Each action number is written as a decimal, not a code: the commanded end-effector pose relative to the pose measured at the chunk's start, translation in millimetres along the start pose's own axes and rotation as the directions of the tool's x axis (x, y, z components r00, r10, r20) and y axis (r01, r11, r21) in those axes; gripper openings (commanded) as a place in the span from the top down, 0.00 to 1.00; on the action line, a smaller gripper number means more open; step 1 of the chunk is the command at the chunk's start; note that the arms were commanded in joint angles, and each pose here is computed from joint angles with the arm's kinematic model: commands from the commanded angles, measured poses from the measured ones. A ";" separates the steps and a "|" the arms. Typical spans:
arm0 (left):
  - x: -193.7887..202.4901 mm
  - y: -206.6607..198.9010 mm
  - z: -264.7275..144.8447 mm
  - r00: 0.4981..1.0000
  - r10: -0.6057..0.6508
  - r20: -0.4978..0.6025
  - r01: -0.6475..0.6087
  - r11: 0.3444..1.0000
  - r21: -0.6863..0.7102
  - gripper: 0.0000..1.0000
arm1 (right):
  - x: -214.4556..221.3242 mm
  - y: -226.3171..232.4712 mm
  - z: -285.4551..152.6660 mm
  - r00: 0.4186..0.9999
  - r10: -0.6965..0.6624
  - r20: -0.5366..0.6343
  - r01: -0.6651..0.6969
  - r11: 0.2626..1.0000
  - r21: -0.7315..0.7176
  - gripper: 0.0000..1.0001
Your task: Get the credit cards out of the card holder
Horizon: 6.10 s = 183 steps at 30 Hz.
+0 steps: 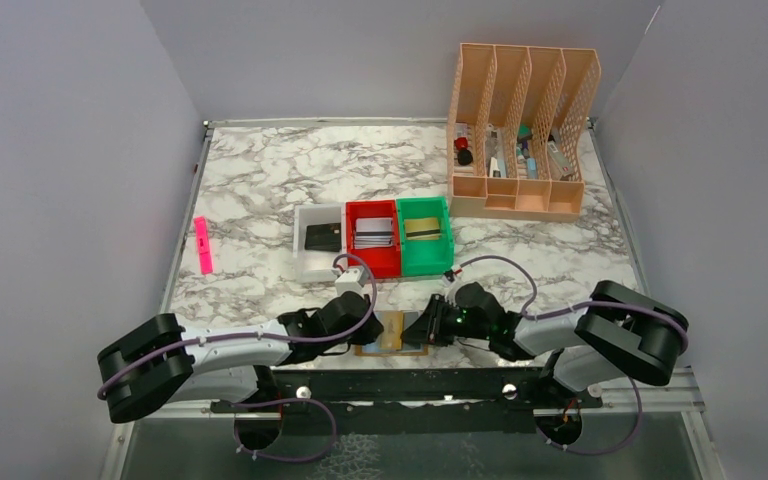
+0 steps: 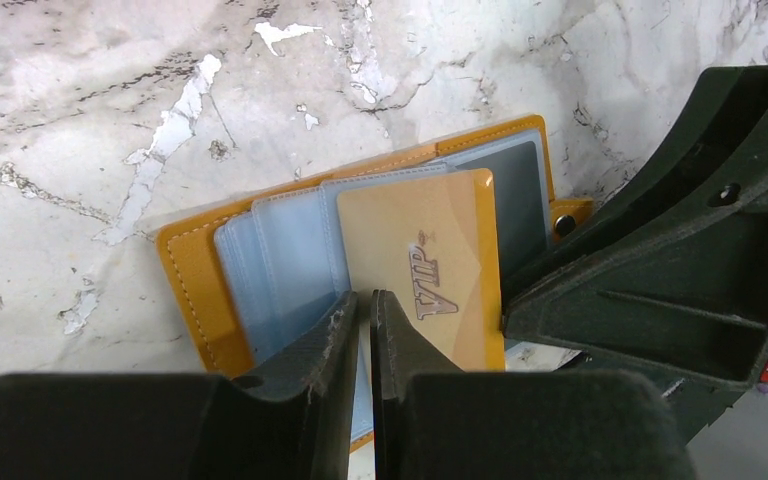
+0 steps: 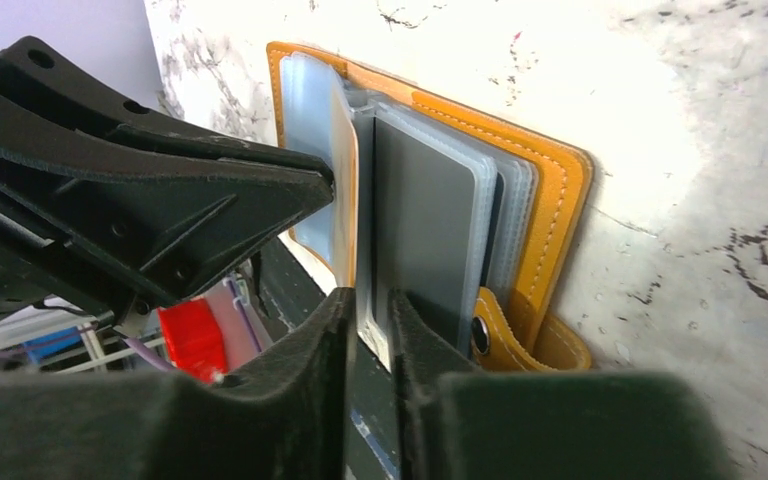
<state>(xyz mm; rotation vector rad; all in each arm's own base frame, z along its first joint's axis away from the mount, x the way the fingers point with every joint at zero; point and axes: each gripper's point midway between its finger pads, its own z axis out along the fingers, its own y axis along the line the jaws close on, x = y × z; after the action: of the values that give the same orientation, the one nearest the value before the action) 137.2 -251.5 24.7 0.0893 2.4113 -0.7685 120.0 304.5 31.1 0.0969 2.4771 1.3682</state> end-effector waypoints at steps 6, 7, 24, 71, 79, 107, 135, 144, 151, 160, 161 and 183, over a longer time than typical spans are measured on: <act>24.4 30.8 0.2 0.995 0.050 -0.086 -0.059 0.993 -0.104 0.86 | 1.9 -1.2 10.1 1.000 0.017 -0.023 -0.017 1.000 -0.023 0.66; 24.7 31.2 0.0 0.995 0.050 -0.086 -0.058 0.993 -0.105 0.86 | 2.1 -1.4 11.2 1.000 0.015 -0.026 -0.016 1.000 -0.022 0.69; 23.3 36.1 -2.6 0.996 0.046 -0.073 -0.055 0.991 -0.121 0.87 | -0.6 -19.0 -5.1 1.000 0.023 -0.003 -0.023 1.000 0.018 0.99; 0.8 25.5 -11.7 0.997 0.075 -0.004 -0.075 0.991 -0.112 0.67 | -78.3 -4.3 -69.1 0.909 -0.290 0.299 0.215 0.941 0.260 0.99; -53.8 20.5 -33.4 0.978 0.164 0.129 -0.134 0.967 -0.215 0.29 | -154.3 42.1 -112.8 0.624 -0.595 0.507 0.418 0.802 0.427 0.99; -52.6 39.2 -57.1 0.976 0.058 0.208 -0.024 0.987 -0.159 0.18 | -234.4 32.2 -2.2 -0.163 -0.923 -0.348 0.793 -0.333 0.511 0.99; -49.9 39.0 -58.0 0.978 0.053 0.199 -0.023 0.988 -0.149 0.18 | -278.2 -14.6 22.7 -0.150 -0.870 -0.469 0.752 -0.408 0.517 0.97; -50.2 40.0 -57.9 0.978 0.054 0.201 -0.022 0.988 -0.156 0.18 | -272.8 -9.7 17.8 -0.135 -0.892 -0.431 0.766 -0.370 0.526 0.63; -50.9 37.8 -57.3 0.979 0.054 0.195 -0.023 0.987 -0.156 0.18 | -270.4 18.7 -3.1 -0.076 -0.943 -0.323 0.771 -0.260 0.581 0.48; -53.4 27.3 -56.4 0.981 0.039 0.189 -0.015 0.992 -0.127 0.18 | -245.8 73.0 -53.9 0.160 -0.984 0.077 0.751 0.172 0.637 0.46; -54.2 24.5 -56.5 0.981 0.035 0.190 -0.013 0.993 -0.114 0.18 | -239.6 76.5 -59.8 0.231 -0.962 0.148 0.732 0.272 0.625 0.46; -35.3 -40.4 -31.2 0.997 0.039 0.071 -0.051 0.984 0.173 0.35 | -35.7 28.9 -44.2 0.947 -0.320 0.003 0.320 0.947 -0.040 0.58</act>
<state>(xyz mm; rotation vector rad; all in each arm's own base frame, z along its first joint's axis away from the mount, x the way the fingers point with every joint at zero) 142.5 -244.8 74.1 0.1497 2.2942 -0.8365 148.2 268.4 70.5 -0.2732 2.3514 1.1762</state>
